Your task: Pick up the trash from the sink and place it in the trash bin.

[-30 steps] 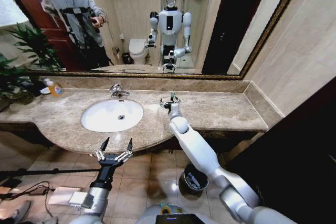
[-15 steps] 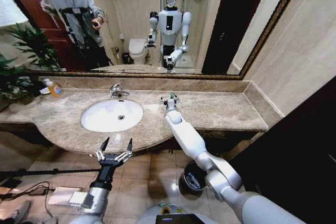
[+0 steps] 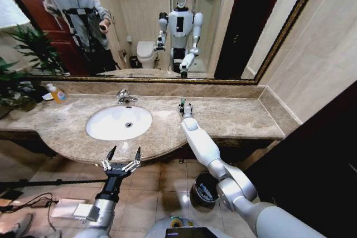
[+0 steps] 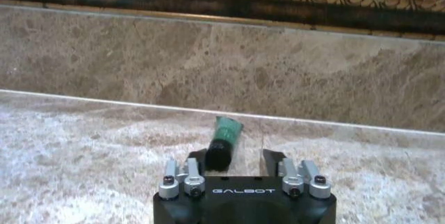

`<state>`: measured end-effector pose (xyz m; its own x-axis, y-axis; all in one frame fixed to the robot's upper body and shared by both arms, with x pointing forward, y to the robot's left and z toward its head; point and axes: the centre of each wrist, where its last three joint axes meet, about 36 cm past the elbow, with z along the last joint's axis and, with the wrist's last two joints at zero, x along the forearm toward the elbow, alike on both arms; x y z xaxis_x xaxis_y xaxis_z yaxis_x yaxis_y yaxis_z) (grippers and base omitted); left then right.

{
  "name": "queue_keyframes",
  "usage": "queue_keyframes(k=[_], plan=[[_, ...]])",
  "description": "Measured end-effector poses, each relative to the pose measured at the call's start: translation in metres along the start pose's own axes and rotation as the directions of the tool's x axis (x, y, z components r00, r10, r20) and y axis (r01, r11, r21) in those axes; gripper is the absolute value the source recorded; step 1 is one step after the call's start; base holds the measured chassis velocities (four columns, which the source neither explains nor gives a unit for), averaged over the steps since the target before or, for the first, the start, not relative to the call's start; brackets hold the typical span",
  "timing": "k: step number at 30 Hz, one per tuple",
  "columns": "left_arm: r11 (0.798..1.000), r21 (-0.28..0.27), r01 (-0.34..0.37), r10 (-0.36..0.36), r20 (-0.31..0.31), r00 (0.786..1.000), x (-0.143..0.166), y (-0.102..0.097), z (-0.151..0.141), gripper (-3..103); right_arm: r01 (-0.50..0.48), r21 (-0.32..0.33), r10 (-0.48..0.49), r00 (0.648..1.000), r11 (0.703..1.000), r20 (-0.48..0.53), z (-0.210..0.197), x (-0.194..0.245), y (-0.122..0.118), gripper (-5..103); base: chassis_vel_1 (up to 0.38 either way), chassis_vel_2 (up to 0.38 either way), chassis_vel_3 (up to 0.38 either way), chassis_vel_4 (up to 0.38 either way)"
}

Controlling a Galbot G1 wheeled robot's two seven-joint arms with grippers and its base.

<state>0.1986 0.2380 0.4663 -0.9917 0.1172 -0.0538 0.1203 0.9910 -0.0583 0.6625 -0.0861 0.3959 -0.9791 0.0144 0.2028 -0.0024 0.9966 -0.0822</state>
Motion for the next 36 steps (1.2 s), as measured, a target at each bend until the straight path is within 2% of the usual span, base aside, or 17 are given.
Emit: queue_keyframes(k=[2,3,5,6,8,10,16,22,26,27,30,31,33,36], plan=[[1.000,0.000,0.000,0.000,0.000,1.000,0.000,0.000,0.000,100,0.001,-0.004,-0.001,1.000,1.000,-0.001,0.003,0.001,-0.002,48,0.000,0.000,0.000,0.000],[1.000,0.000,0.000,0.000,0.000,1.000,0.000,0.000,0.000,100,0.001,-0.004,-0.001,1.000,1.000,-0.001,0.003,0.001,-0.002,48,0.000,0.000,0.000,0.000],[1.000,0.000,0.000,0.000,0.000,1.000,0.000,0.000,0.000,100,0.002,-0.007,-0.002,1.000,1.000,-0.001,0.003,0.002,-0.002,36,0.000,0.000,0.000,0.000],[1.000,0.000,0.000,0.000,0.000,1.000,0.000,0.000,0.000,100,0.002,-0.007,-0.002,1.000,1.000,-0.001,0.003,0.002,-0.002,36,0.000,0.000,0.000,0.000],[1.000,0.000,0.000,0.000,0.000,1.000,0.000,0.000,0.000,100,0.002,-0.010,-0.002,1.000,1.000,0.002,0.003,0.002,-0.003,26,0.000,0.000,0.000,0.000],[1.000,0.000,0.000,0.000,0.000,1.000,0.000,0.000,0.000,100,0.004,-0.011,-0.004,1.000,1.000,0.005,0.002,0.003,-0.004,20,0.000,0.000,0.000,0.000],[1.000,0.000,0.000,0.000,0.000,1.000,0.000,0.000,0.000,100,0.008,-0.022,-0.008,1.000,1.000,0.011,0.000,0.006,-0.006,20,0.000,0.000,0.000,0.000],[1.000,0.000,0.000,0.000,0.000,1.000,0.000,0.000,0.000,100,0.019,-0.059,-0.017,0.999,0.998,0.045,-0.009,0.032,-0.023,20,0.000,0.000,0.000,0.000],[1.000,0.000,0.000,0.000,0.000,1.000,0.000,0.000,0.000,100,0.006,-0.034,-0.002,0.994,0.999,0.109,-0.004,0.071,-0.058,20,0.000,0.000,0.000,0.000],[1.000,0.000,0.000,0.000,0.000,1.000,0.000,0.000,0.000,100,0.006,-0.034,-0.002,0.994,0.999,0.109,-0.004,0.071,-0.058,20,0.000,0.000,0.000,0.000],[1.000,0.000,0.000,0.000,0.000,1.000,0.000,0.000,0.000,100,0.012,-0.045,-0.003,0.983,0.999,0.184,0.010,0.110,-0.091,20,0.000,0.000,0.000,0.000],[1.000,0.000,0.000,0.000,0.000,1.000,0.000,0.000,0.000,100,0.012,-0.045,-0.003,0.983,0.999,0.184,0.010,0.110,-0.091,20,0.000,0.000,0.000,0.000],[1.000,0.000,0.000,0.000,0.000,1.000,0.000,0.000,0.000,100,0.016,-0.050,-0.005,0.977,0.999,0.214,0.034,0.144,-0.113,20,0.000,0.000,0.000,0.000],[1.000,0.000,0.000,0.000,0.000,1.000,0.000,0.000,0.000,100,0.011,-0.054,0.001,0.975,0.999,0.220,0.051,0.171,-0.127,20,0.000,0.000,0.000,0.000]])
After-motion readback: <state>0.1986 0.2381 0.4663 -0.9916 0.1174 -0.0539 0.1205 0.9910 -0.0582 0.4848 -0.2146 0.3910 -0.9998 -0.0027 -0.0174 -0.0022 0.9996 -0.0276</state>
